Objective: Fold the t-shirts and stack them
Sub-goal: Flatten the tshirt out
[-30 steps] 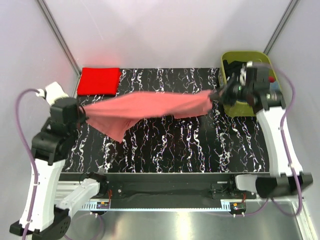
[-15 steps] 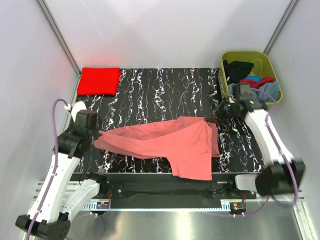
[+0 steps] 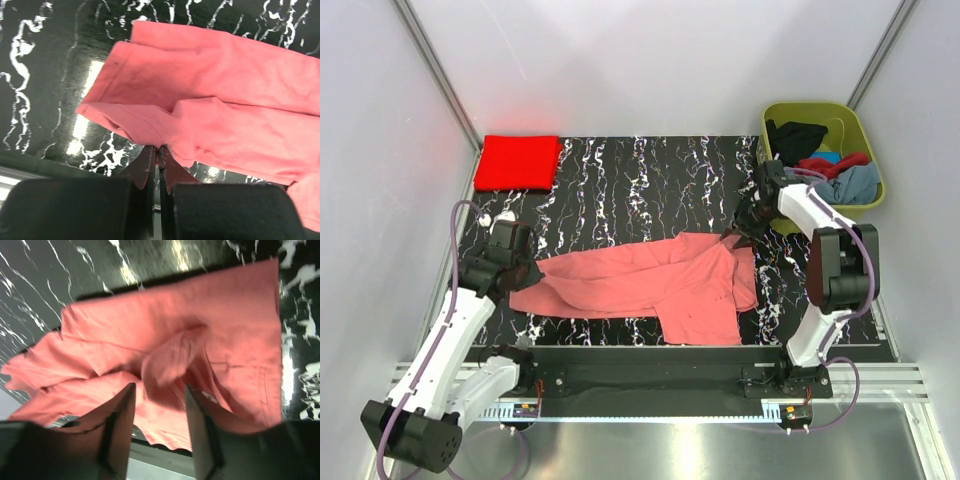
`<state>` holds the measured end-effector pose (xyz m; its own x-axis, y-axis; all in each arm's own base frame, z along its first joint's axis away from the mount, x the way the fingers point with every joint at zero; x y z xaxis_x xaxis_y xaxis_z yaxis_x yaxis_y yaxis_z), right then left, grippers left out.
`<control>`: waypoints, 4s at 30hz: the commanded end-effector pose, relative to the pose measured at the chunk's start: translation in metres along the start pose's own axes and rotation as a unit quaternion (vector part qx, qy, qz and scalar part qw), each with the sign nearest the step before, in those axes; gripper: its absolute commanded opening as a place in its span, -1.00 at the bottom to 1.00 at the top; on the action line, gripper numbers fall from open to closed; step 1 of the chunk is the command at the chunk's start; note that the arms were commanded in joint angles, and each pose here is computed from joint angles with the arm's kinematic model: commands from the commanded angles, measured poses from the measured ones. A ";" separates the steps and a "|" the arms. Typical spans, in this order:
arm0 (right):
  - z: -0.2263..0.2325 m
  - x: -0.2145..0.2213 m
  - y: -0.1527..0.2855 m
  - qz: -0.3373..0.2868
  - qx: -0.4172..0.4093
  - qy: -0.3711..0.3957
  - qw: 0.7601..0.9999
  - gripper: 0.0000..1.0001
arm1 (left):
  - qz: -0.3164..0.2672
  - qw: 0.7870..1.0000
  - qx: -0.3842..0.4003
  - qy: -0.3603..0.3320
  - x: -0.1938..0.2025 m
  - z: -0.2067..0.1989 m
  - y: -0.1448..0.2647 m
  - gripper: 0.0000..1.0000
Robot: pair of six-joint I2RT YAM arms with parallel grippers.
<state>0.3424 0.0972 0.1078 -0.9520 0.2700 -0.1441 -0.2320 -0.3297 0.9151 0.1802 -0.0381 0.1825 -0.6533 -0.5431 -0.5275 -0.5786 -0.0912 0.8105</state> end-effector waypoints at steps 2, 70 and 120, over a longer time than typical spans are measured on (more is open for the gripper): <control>-0.008 0.023 0.039 -0.039 0.026 0.042 0.998 0.11 | 0.028 0.999 0.046 0.006 0.003 -0.019 -0.006 -1.00; 0.066 -0.028 -0.018 -0.033 0.129 0.216 0.967 0.49 | 0.114 0.992 0.009 0.059 -0.086 -0.092 -0.140 0.26; 0.048 0.101 0.063 -0.035 -0.047 0.245 0.968 0.73 | 0.053 0.857 -0.063 0.509 0.024 0.043 -0.095 -0.10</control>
<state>0.2410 0.1462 0.1635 -0.9187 -0.1384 -0.3699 -0.2885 -0.4043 0.8679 0.1784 -0.0164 0.0698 0.0819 -0.9961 0.0330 -0.3780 -0.0004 0.9258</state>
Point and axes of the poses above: each gripper's point midway between its finger pads, its own y axis back along the fingers, its own z axis along the line the jaws close on, x = y × z, the point moved 4 cm from there along y, back along the fingers, and after that the axes turned 11 degrees about y, right-handed, at the moved point
